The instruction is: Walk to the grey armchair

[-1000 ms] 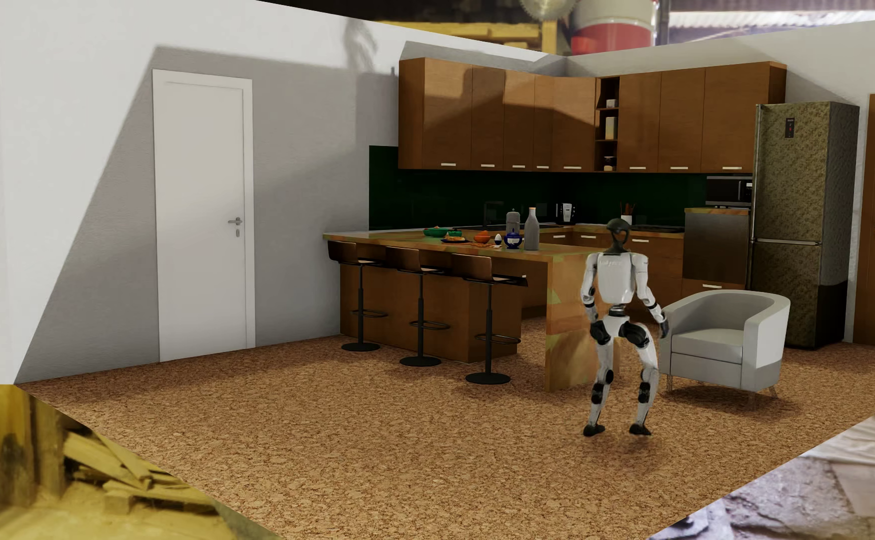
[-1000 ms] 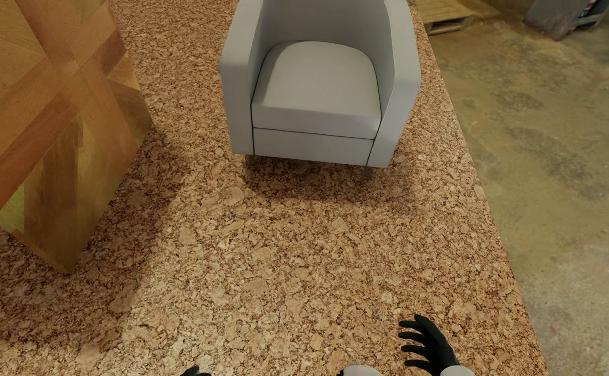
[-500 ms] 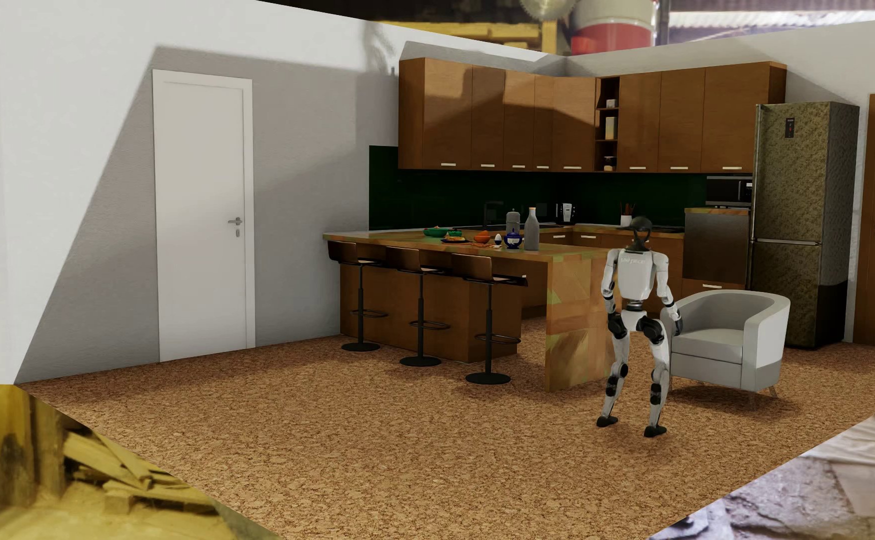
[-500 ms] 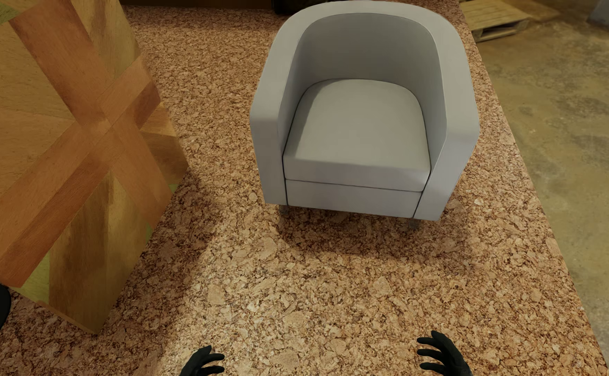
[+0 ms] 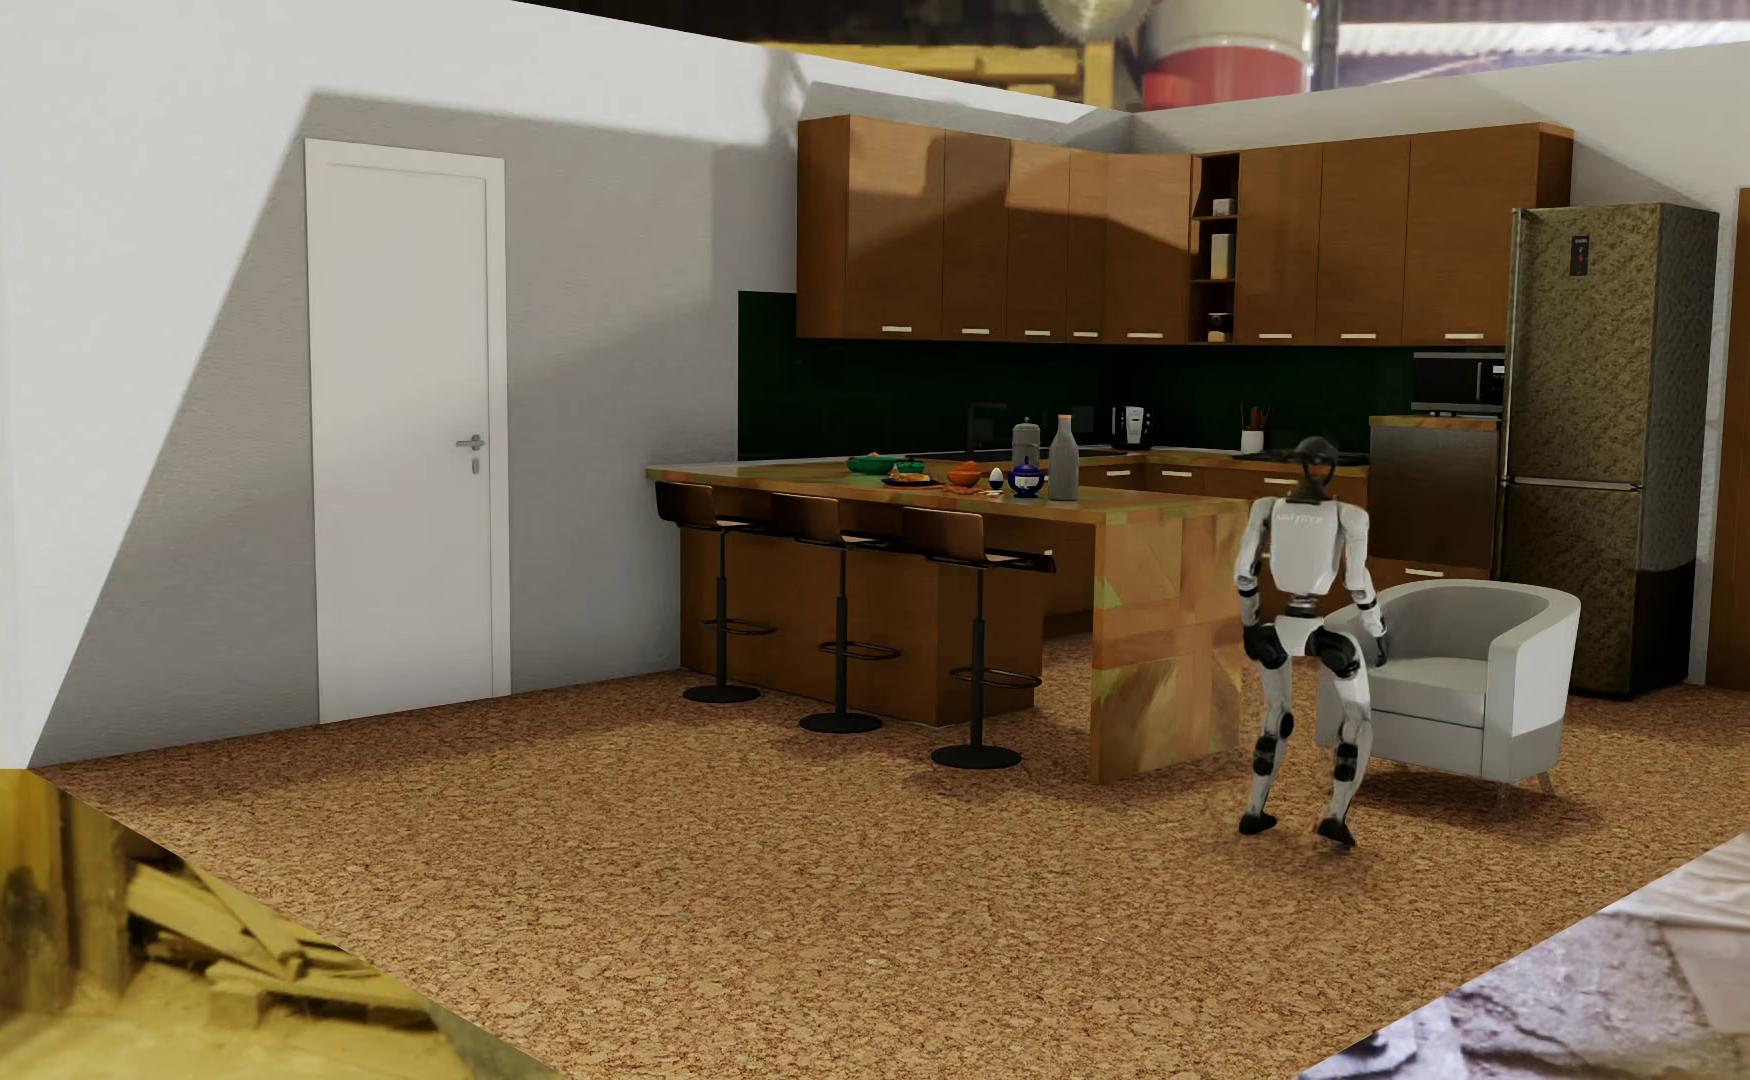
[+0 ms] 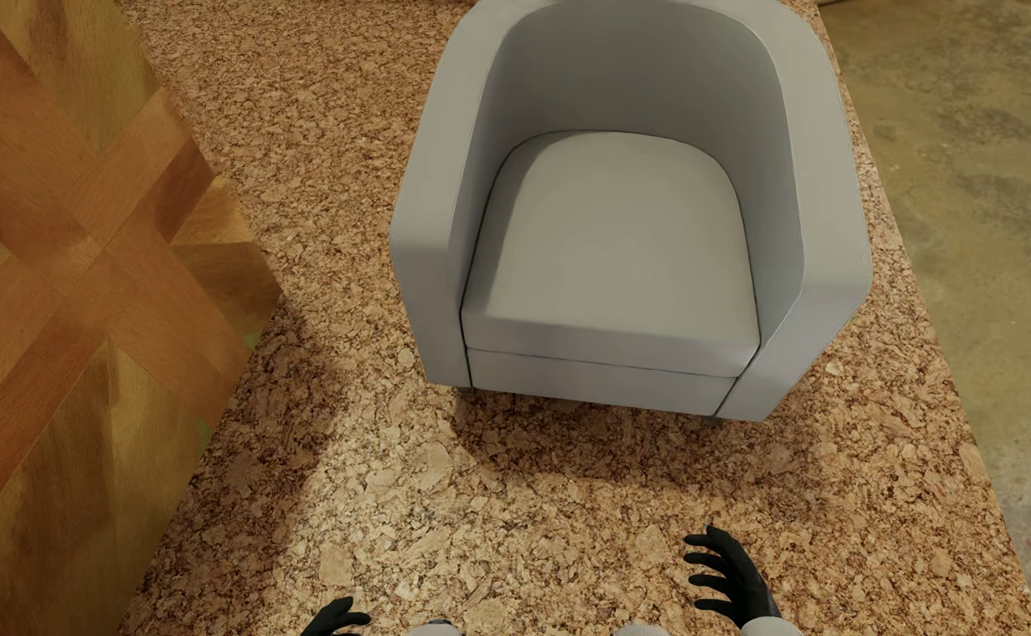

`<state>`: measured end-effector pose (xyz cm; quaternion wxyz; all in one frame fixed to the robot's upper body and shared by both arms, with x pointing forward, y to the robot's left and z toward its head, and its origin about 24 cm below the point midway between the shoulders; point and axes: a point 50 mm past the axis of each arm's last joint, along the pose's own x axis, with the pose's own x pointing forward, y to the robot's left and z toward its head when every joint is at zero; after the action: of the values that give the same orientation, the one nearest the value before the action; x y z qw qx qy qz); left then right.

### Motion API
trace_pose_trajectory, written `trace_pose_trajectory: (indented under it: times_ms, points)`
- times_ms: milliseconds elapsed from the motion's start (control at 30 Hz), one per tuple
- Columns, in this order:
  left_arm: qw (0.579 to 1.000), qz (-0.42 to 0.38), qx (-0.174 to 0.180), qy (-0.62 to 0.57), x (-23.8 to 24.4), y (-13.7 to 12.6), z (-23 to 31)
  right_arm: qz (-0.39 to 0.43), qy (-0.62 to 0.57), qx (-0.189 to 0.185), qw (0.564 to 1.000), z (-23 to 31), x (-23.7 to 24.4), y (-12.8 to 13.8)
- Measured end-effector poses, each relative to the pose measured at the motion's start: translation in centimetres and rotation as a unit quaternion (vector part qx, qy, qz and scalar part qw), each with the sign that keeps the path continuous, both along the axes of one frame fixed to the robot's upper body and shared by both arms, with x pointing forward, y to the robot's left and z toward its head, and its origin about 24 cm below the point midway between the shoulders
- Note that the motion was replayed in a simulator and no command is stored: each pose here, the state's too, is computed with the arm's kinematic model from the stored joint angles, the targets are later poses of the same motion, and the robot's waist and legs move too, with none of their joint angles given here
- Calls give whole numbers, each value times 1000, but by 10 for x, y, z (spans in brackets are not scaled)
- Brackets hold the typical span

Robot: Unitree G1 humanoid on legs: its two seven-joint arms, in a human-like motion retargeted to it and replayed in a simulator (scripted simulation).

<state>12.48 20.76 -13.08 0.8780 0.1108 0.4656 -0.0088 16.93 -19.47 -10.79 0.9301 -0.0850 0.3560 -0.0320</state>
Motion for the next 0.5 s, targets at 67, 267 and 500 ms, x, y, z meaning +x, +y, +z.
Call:
trace_pose_trajectory:
  times_ms: [67,267,500]
  points:
    - [997,9,-31,-71,18,-22,13,-21,30,-6,999,-8,-15,-20]
    - [996,8,-52,-77,14,-14,12,-13,4,-13,1000,-1,-8,-4]
    - [996,47,-31,-70,12,-16,8,-25,16,2,1000,0,-19,-29]
